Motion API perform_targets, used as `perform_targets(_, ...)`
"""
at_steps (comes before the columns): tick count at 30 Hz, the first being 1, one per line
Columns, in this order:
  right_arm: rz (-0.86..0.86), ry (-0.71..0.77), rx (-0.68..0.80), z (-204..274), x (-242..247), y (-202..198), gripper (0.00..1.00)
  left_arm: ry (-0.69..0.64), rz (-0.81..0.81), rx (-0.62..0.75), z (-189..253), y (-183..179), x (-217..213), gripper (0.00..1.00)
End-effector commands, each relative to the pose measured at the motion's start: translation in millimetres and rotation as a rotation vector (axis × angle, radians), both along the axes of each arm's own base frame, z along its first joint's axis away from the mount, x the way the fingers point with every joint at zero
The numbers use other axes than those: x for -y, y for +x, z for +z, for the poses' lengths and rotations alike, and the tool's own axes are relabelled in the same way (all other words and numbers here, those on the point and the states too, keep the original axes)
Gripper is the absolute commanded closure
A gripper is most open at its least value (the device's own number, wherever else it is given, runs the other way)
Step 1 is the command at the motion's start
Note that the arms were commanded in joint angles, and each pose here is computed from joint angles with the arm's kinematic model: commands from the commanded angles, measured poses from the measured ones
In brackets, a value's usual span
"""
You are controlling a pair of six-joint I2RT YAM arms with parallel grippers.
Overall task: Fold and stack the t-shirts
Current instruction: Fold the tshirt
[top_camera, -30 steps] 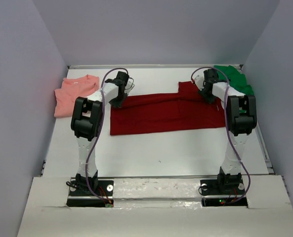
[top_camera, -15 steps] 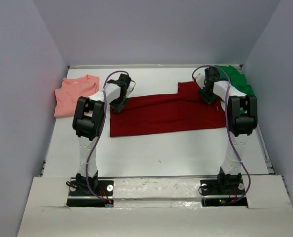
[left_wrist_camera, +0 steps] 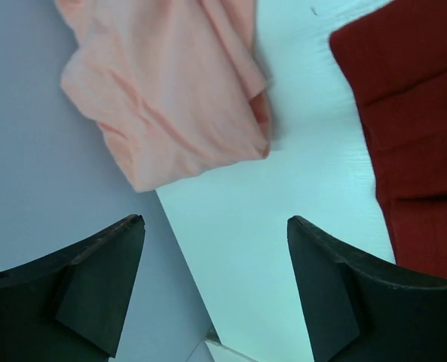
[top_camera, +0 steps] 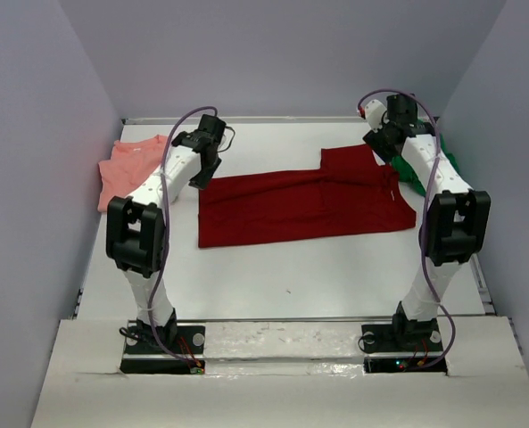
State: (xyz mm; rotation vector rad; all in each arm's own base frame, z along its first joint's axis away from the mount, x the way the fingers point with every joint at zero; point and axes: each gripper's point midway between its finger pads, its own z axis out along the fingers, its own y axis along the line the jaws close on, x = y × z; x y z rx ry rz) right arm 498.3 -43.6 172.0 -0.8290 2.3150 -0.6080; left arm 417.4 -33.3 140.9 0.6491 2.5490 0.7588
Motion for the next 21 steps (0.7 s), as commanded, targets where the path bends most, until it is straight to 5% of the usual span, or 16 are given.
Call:
perform_targets(1,0.053,0.051,0.07,31,-12,11,0.28,0.045,0.037,0.122,38,-7,-14,0.1)
perform_targets(11,0.141,0.349,0.113,9,-69,100,0.42,-0.186,0.175,0.176,28,7,-57,0.05)
perform_targets(15,0.189,0.512,0.118,14,-99,122,0.44,-0.189,0.242,0.169,23,2,-84,0.05)
perform_targets(21,0.213,0.622,0.023,-39,-119,127,0.47,-0.127,0.277,0.126,5,-12,-98,0.04)
